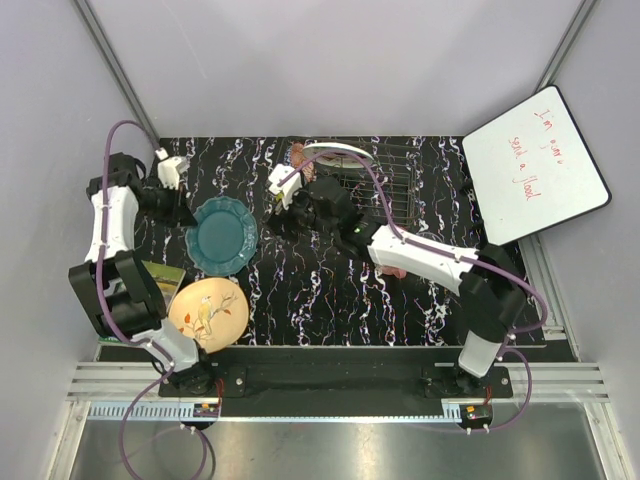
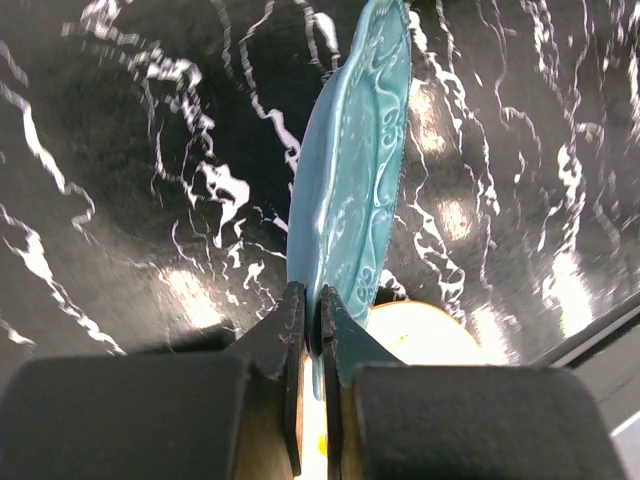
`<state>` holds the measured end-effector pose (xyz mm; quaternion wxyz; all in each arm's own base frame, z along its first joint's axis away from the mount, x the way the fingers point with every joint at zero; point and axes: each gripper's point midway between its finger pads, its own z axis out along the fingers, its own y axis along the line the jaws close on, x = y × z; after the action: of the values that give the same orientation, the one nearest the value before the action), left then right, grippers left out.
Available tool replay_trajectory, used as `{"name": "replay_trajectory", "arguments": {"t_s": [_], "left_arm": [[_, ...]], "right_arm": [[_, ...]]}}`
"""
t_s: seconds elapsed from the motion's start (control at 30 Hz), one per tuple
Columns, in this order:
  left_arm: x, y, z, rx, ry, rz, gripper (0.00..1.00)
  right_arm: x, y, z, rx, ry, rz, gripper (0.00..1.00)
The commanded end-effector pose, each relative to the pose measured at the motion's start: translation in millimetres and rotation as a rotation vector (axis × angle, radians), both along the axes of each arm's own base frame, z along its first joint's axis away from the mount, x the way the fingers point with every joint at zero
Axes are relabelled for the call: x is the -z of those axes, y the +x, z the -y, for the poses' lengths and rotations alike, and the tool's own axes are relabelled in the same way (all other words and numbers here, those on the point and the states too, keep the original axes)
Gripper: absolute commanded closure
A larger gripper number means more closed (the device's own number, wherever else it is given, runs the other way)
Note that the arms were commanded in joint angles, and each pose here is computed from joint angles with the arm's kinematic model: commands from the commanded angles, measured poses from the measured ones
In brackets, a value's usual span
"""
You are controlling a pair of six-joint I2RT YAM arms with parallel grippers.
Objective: Load the mixed dishes into the dish rack
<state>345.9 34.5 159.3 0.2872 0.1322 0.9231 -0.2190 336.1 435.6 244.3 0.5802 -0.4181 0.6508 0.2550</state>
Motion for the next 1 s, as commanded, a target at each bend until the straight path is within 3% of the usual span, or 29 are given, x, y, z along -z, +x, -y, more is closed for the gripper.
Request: {"name": "replay_trajectory", "arguments": {"t_s": [0.0,0.17,0.33,0.63,0.97], "left_arm": [[-36.4,-3.1,23.2,0.202,0.1,0.183,1.0],[-68.1,-14.6,56.5,0.367,0.128,0.307,1.0],[-90.5,-19.4,75.0,0.447,0.1,0.372,1.0],[-119.4,-32.6,112.4,0.562,0.001,0.398,1.0],[-162.4,-43.8,151.5,0.642,-0.066,0.454,1.0]], "right_arm": [[-49.5,7.1,-18.3,-0.125,0.077,0.139,0.0],[-69.7,-4.1,-10.4,-0.232,0.104,0.198,0.0],[-69.6,-21.6,2.6,-0.346,0.084,0.133,0.0],[-67.2,-51.1,17.9,-0.444,0.118,-0.003,0.0],[-50.0,-43.6,7.3,-0.437,0.13,-0.058,0.0]]}}
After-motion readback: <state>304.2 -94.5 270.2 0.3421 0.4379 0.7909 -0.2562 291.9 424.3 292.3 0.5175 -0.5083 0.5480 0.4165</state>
